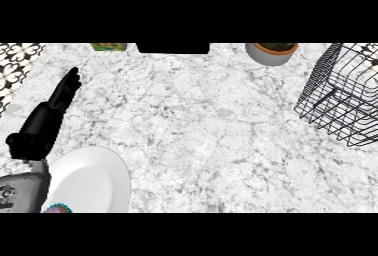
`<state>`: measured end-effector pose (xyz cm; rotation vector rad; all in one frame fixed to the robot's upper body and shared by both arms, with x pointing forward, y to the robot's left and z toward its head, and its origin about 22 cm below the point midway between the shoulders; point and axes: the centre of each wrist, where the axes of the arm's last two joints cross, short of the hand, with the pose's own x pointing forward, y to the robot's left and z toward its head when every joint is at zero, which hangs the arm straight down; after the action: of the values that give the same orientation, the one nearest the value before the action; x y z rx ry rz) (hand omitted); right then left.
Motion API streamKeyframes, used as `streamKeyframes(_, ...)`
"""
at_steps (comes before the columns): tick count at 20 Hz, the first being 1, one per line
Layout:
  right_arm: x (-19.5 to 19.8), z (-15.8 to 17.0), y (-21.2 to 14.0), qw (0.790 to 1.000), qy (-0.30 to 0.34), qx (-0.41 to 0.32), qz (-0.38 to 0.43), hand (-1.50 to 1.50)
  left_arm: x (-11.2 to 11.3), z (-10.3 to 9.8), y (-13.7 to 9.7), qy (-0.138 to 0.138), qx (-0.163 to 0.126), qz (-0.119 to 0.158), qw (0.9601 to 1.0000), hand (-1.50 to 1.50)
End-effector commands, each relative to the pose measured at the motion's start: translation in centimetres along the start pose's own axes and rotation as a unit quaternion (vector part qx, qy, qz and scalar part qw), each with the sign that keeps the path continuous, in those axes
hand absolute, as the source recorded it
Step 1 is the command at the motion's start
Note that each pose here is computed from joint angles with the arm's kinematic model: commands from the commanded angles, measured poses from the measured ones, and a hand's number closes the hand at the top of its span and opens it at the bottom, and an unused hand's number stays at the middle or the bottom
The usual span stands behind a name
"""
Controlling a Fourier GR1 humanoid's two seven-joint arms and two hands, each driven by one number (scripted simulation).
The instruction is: Pick the lemon from the placemat and place it in the basket
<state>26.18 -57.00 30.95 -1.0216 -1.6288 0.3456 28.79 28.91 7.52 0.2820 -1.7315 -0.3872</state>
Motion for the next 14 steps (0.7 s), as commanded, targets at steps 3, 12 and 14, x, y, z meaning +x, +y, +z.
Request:
streamKeyframes(3, 5.9, -3.5, 1.4, 0.999, 0.002, 0.048, -0.004, 1.5, -0.4, -0.7, -1.1, 0.004, -0.009, 0.004, 0.9999, 0.0)
streamKeyframes(12, 9.8, -7.2, 8.9, 0.992, 0.044, 0.119, 0.0, 1.5, -1.4, 0.0, 0.1, 0.001, 0.003, 0.0, 1.0, 0.0)
streamKeyframes(14, 9.3, -6.9, 10.1, 0.988, 0.056, 0.142, 0.02, 1.5, 0.6, -0.6, -0.4, 0.007, 0.0, -0.003, 1.0, 0.0)
